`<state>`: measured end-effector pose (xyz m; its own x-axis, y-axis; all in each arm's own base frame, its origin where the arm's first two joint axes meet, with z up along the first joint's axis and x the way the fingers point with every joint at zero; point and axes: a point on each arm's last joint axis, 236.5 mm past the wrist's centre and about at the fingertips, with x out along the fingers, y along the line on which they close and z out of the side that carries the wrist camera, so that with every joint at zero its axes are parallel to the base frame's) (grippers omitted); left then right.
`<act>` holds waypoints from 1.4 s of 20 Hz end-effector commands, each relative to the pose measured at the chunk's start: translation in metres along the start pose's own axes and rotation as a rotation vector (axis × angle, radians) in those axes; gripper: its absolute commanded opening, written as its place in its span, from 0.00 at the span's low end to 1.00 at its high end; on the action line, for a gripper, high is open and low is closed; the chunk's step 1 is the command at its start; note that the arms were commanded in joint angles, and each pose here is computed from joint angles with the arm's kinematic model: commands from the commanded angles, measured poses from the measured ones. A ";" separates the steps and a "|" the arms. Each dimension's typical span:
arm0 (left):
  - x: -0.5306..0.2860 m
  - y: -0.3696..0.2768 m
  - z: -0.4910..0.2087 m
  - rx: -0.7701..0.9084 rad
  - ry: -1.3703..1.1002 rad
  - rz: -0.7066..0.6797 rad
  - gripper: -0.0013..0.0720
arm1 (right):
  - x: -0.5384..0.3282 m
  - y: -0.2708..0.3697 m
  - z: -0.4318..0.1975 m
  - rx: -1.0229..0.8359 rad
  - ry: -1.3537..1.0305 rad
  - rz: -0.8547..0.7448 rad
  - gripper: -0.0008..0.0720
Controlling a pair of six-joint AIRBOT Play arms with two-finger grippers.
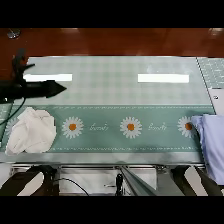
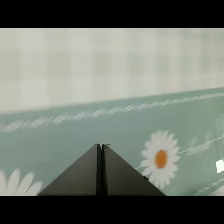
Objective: Fold the shirts.
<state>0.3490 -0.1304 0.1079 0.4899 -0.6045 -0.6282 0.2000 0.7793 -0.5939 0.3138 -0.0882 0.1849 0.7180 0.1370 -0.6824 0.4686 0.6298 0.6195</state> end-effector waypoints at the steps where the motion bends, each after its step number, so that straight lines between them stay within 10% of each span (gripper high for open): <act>1: -0.024 -0.069 0.056 0.171 -0.069 -0.091 0.05 | 0.060 0.135 -0.061 -0.290 0.131 0.353 0.04; 5: -0.050 -0.075 0.087 0.317 -0.134 0.066 0.05 | 0.125 0.150 -0.133 -0.636 0.205 0.222 0.04; 11: 0.037 0.043 -0.011 0.067 0.157 0.281 0.05 | 0.184 0.034 -0.181 -0.810 0.506 -0.247 0.04; 28: 0.046 0.062 -0.020 0.055 0.202 0.297 0.05 | 0.192 0.026 -0.187 -0.798 0.541 -0.268 0.04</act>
<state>0.3671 -0.1142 0.0326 0.3579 -0.3667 -0.8588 0.1237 0.9302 -0.3456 0.3677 0.0978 -0.0024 0.2176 0.1211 -0.9685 -0.0449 0.9925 0.1141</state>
